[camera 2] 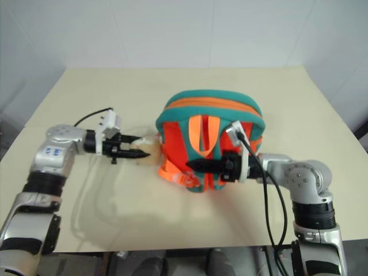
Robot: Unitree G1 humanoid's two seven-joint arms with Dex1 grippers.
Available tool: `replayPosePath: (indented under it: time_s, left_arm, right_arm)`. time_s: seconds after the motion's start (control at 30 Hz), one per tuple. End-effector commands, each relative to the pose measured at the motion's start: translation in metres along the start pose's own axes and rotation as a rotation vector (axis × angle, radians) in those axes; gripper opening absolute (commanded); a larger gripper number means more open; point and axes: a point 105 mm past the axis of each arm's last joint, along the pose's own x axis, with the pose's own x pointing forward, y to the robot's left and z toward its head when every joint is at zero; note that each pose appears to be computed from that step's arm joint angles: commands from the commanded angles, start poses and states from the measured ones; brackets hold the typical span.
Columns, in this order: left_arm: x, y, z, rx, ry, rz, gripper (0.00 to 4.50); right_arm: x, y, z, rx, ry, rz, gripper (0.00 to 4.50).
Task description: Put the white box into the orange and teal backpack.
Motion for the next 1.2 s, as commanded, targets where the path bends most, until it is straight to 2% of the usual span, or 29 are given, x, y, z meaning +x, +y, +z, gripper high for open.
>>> replayPosePath:
  time_s: [0.03, 0.1, 0.17, 0.23, 0.37, 0.6, 0.77, 0.93, 1.2]
  left_arm:
    - [-0.02, -0.013, 0.01, 0.107, 0.047, 0.018, 3.36]
    - [-0.025, -0.021, 0.013, 0.12, 0.052, 0.022, 3.95]
    - [-0.029, -0.03, 0.016, 0.106, 0.029, 0.031, 4.5]
    - [-0.034, -0.036, 0.015, 0.078, 0.012, 0.05, 4.5]
    - [-0.045, -0.043, 0.007, -0.036, -0.064, 0.129, 4.5]
    - [-0.055, -0.065, -0.002, -0.08, -0.165, 0.195, 4.5]
    - [-0.059, -0.082, -0.02, -0.097, -0.114, 0.188, 4.5]
    - [-0.057, -0.093, -0.031, -0.042, -0.049, 0.139, 4.5]
    - [-0.061, -0.069, -0.024, 0.038, -0.051, 0.192, 4.5]
  right_arm:
    - [-0.014, 0.008, -0.005, -0.211, 0.117, -0.044, 3.2]
    - [-0.026, 0.003, -0.018, -0.279, 0.213, -0.083, 3.81]
    - [-0.039, -0.001, -0.017, -0.28, 0.205, -0.118, 4.46]
    - [-0.05, -0.006, -0.013, -0.29, 0.194, -0.163, 4.49]
    - [-0.086, -0.022, -0.022, -0.36, 0.253, -0.303, 4.49]
    - [-0.131, -0.026, -0.011, -0.518, 0.234, -0.424, 4.49]
    - [-0.144, -0.021, -0.01, -0.611, 0.247, -0.437, 4.49]
    - [-0.158, -0.025, -0.026, -0.521, 0.339, -0.414, 4.49]
    - [-0.173, -0.031, -0.03, -0.528, 0.422, -0.428, 4.49]
